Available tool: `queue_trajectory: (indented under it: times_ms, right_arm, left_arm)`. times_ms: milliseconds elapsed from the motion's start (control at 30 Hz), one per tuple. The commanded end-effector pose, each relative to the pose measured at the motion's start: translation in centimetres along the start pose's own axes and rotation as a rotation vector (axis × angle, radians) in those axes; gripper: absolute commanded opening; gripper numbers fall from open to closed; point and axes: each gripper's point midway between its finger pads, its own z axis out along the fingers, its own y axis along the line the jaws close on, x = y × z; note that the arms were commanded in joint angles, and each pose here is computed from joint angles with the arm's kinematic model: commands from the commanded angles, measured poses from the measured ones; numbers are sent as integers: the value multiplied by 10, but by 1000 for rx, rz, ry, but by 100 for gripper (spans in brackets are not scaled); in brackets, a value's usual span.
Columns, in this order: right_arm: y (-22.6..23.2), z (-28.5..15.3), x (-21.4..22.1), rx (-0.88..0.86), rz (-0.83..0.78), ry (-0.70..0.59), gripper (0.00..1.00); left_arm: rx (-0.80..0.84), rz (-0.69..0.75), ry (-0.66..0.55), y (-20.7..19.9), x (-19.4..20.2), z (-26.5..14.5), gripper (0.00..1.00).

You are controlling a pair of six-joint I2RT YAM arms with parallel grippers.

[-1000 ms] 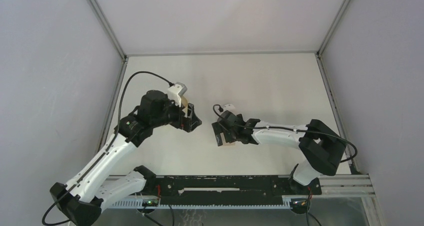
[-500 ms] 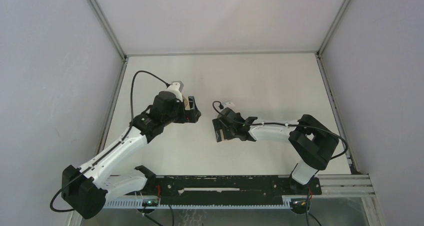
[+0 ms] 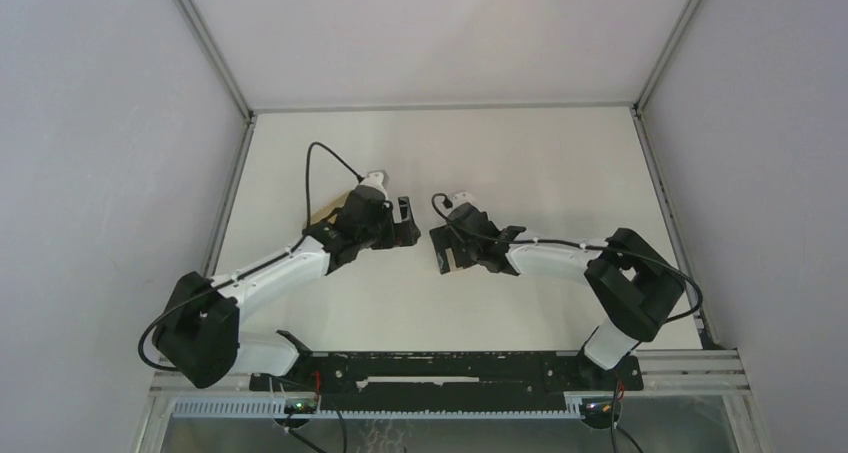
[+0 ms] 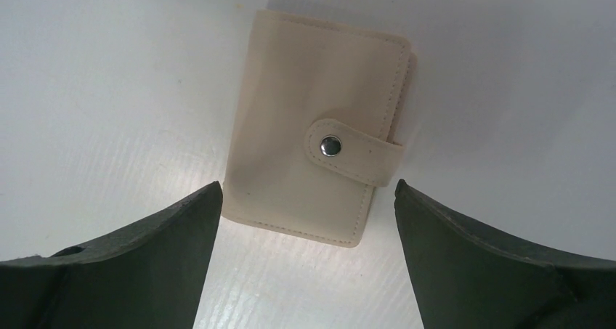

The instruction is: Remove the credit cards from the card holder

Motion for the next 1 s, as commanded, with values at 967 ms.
queue_trajectory:
  times_ms: [967]
  right_arm:
    - [-21, 3, -30, 47, 34, -139, 73]
  left_arm:
    - [91, -54, 42, -42, 1, 60, 94]
